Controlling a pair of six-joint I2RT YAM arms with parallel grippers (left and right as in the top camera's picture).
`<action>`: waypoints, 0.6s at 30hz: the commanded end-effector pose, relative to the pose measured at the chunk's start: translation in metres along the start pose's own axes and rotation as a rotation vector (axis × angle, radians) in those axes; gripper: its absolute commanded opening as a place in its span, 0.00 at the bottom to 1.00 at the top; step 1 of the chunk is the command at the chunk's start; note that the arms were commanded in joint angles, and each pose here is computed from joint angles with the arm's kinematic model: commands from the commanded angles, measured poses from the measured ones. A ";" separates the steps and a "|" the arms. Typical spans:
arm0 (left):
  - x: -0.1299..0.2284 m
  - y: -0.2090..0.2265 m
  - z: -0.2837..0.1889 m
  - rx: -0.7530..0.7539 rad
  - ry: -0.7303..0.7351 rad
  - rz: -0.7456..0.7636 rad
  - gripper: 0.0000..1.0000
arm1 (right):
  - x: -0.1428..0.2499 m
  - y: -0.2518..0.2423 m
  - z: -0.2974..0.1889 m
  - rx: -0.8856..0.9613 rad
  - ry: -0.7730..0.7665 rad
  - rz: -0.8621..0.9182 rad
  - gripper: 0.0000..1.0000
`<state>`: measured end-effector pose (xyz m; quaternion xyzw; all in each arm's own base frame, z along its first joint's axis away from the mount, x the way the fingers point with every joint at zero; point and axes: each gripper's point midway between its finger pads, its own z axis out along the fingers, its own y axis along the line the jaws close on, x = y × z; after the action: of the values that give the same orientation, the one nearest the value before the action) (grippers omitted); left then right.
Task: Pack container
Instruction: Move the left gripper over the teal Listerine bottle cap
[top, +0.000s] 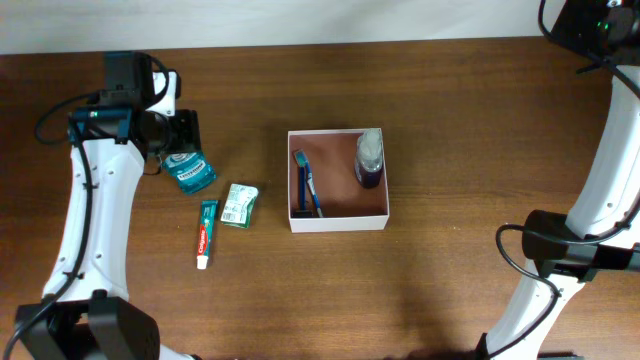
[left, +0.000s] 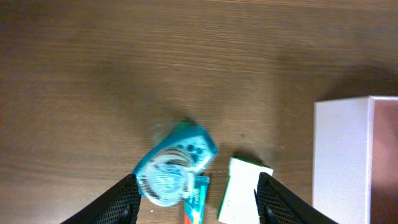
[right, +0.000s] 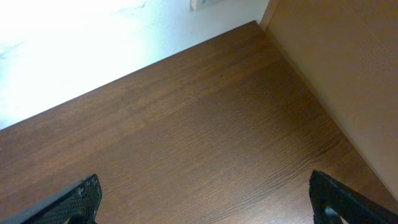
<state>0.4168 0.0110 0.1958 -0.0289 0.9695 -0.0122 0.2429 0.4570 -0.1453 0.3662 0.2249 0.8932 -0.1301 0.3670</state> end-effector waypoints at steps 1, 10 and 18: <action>-0.003 0.019 0.008 -0.111 0.004 -0.117 0.60 | -0.003 -0.004 -0.005 0.008 -0.015 0.006 0.98; 0.006 0.022 0.033 -0.132 0.063 -0.211 0.61 | -0.003 -0.004 -0.005 0.008 -0.016 0.006 0.98; 0.015 0.023 0.054 -0.139 0.118 -0.209 0.44 | -0.003 -0.004 -0.005 0.008 -0.016 0.006 0.98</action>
<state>0.4235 0.0298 0.1446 -0.1390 0.9729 0.0222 0.1835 0.4570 -0.1453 0.3662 0.2252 0.8931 -0.1302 0.3670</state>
